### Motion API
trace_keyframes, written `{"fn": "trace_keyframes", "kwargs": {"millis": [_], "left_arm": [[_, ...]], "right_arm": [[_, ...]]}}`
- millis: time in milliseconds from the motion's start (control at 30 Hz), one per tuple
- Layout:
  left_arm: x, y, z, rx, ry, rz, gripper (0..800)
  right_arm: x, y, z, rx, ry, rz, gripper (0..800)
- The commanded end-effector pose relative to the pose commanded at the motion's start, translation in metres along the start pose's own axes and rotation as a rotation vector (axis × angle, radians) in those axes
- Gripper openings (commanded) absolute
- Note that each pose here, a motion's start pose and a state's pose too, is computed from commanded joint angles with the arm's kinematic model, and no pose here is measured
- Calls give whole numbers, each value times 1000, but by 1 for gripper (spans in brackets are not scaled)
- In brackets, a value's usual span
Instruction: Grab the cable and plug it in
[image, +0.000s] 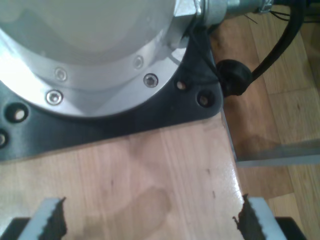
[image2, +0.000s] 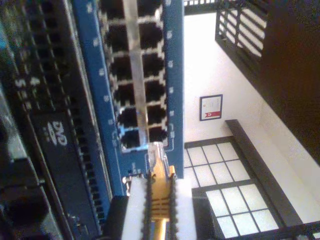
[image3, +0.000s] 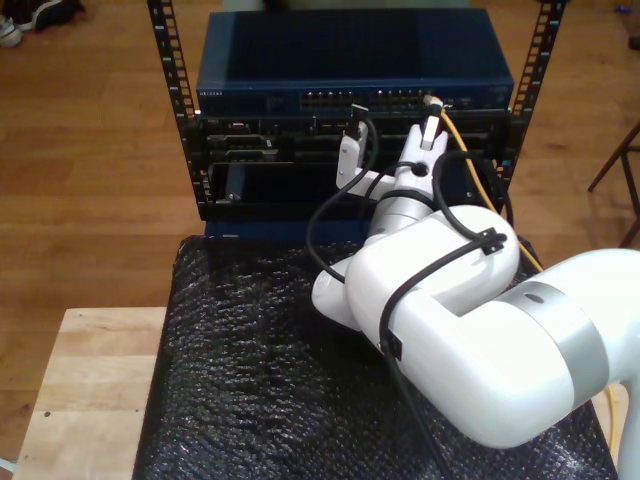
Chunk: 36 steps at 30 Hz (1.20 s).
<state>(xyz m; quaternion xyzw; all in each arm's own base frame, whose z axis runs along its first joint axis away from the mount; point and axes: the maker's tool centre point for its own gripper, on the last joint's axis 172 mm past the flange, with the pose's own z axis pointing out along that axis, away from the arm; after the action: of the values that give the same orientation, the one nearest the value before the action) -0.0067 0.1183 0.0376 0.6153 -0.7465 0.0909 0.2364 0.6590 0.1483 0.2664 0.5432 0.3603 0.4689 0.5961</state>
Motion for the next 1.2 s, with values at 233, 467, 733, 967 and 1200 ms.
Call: {"fn": "trace_keyframes", "kwargs": {"millis": [233, 467, 733, 967, 1200], "left_arm": [[0, 0, 0, 0, 0, 0, 800], [0, 0, 0, 0, 0, 0, 800], [0, 0, 0, 0, 0, 0, 800], [0, 0, 0, 0, 0, 0, 800], [0, 0, 0, 0, 0, 0, 800]], "right_arm": [[3, 4, 3, -12, 3, 10, 0], [5, 3, 4, -6, 6, 12, 0], [5, 0, 6, 7, 11, 12, 0], [7, 0, 6, 11, 16, 11, 0], [7, -1, 6, 13, 16, 2, 0]]}}
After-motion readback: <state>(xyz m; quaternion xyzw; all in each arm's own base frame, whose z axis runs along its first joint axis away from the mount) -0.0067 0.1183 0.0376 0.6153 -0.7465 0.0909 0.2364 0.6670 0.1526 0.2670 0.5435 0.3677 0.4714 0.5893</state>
